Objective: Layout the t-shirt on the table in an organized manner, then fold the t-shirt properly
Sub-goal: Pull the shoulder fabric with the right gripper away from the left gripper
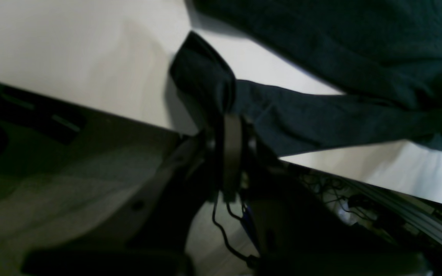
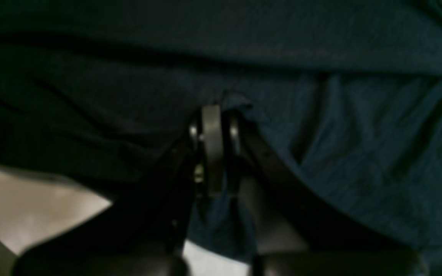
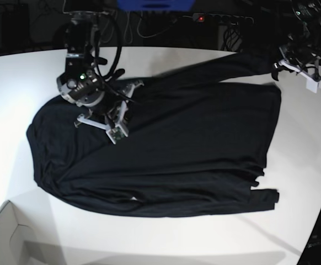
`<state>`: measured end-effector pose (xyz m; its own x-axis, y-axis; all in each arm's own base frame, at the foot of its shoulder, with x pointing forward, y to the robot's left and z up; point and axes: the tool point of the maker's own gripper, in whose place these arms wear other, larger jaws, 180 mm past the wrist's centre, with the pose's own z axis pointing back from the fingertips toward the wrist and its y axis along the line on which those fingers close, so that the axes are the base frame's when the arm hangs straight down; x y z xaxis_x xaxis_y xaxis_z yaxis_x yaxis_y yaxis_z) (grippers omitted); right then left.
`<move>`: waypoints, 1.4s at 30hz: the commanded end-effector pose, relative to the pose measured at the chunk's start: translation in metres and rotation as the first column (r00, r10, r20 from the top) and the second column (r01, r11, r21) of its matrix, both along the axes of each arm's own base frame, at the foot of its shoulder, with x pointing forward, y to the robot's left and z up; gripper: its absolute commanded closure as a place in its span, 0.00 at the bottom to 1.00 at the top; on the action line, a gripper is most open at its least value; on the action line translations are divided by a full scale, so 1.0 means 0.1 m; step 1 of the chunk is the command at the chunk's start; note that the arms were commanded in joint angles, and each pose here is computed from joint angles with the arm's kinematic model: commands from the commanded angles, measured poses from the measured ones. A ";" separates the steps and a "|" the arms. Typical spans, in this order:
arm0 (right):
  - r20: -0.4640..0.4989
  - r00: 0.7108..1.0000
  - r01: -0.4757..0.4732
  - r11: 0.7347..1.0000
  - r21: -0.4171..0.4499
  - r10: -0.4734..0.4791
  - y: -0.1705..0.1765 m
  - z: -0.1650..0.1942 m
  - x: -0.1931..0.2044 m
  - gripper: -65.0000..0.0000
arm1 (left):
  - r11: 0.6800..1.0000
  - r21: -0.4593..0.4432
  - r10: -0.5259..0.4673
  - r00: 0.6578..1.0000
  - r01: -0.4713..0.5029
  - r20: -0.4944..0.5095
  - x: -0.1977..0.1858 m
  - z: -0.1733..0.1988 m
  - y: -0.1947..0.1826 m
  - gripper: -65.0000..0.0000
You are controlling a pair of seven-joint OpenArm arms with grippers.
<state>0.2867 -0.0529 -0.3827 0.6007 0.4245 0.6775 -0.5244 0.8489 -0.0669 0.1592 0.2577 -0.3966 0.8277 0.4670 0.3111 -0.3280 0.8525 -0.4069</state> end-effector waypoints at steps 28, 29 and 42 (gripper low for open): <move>0.126 0.991 0.037 0.999 0.002 -0.037 -0.13 0.40 0.03 0.40 | 1.000 0.010 -0.010 0.998 0.009 0.058 0.19 0.12 0.04 1.00; 0.116 0.991 0.060 0.998 -0.003 -0.059 -0.21 0.37 0.00 0.40 | 1.000 0.010 -0.010 0.998 0.009 0.058 0.19 0.12 0.04 1.00; -0.080 0.964 0.250 0.966 -0.069 -0.255 -0.97 -0.26 -0.45 0.40 | 1.000 0.010 -0.009 0.998 0.009 0.069 0.20 0.15 0.04 1.00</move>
<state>0.2329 -0.1518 -0.4195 0.7787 0.2857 0.5586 -0.2950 0.9525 -0.0760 0.1732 0.2578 -0.3911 0.8160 0.4679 0.3394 -0.3127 0.8511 -0.4216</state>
